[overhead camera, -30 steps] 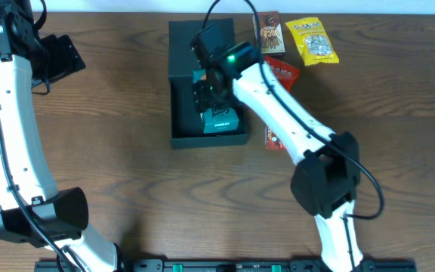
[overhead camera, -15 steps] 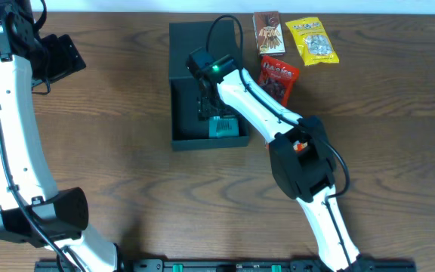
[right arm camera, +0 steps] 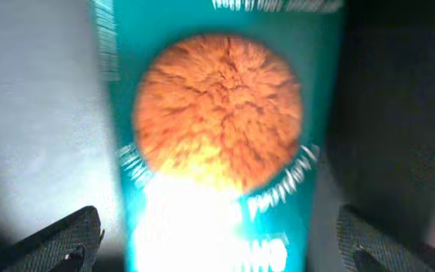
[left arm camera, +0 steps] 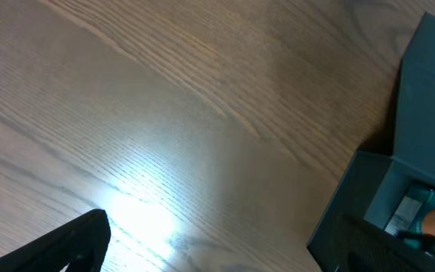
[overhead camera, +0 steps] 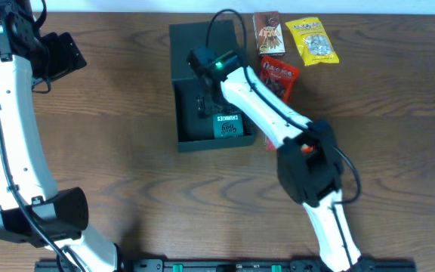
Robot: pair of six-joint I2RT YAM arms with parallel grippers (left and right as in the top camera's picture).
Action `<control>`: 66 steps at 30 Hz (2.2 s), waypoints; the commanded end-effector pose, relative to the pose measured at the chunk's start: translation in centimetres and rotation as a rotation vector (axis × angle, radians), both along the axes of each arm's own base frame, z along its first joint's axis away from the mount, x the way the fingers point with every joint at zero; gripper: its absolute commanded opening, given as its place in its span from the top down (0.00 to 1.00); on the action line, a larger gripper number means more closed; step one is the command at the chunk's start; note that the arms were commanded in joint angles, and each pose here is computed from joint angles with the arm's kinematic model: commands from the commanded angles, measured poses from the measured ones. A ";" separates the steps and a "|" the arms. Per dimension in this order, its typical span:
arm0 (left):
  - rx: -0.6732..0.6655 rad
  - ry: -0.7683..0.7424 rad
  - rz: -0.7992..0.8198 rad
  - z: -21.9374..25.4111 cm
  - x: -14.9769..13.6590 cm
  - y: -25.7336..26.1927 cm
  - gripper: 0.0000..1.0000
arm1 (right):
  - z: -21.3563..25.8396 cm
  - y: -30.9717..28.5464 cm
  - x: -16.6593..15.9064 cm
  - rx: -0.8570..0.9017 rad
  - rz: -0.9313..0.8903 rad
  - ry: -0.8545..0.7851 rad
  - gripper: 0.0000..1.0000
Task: Pack container
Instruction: 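Lower the teal cookie box upright into the black box, release, then grasp the red HACKS candy bag with the right gripper, then place the red candy bag into the box beside the cookie box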
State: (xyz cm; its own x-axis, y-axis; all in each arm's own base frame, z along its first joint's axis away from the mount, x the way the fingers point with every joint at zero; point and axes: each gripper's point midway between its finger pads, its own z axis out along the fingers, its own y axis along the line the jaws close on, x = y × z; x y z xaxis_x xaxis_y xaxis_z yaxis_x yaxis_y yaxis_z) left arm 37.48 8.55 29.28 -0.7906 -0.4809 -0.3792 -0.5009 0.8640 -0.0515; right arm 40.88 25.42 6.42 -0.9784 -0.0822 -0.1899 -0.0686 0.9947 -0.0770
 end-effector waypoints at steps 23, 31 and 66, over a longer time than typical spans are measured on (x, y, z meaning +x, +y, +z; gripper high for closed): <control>-0.149 0.100 -0.013 -7.5 1.0 -2.1 0.05 | 1.9 -15.5 10.3 0.226 -0.362 -0.101 0.01; -0.151 0.120 -0.039 -8.8 1.2 -3.1 0.05 | -5.7 -13.6 9.3 0.201 -0.407 0.035 0.01; -0.147 0.083 -0.099 -8.7 2.4 -5.3 0.05 | 12.8 -3.4 3.7 0.311 0.030 -0.066 0.71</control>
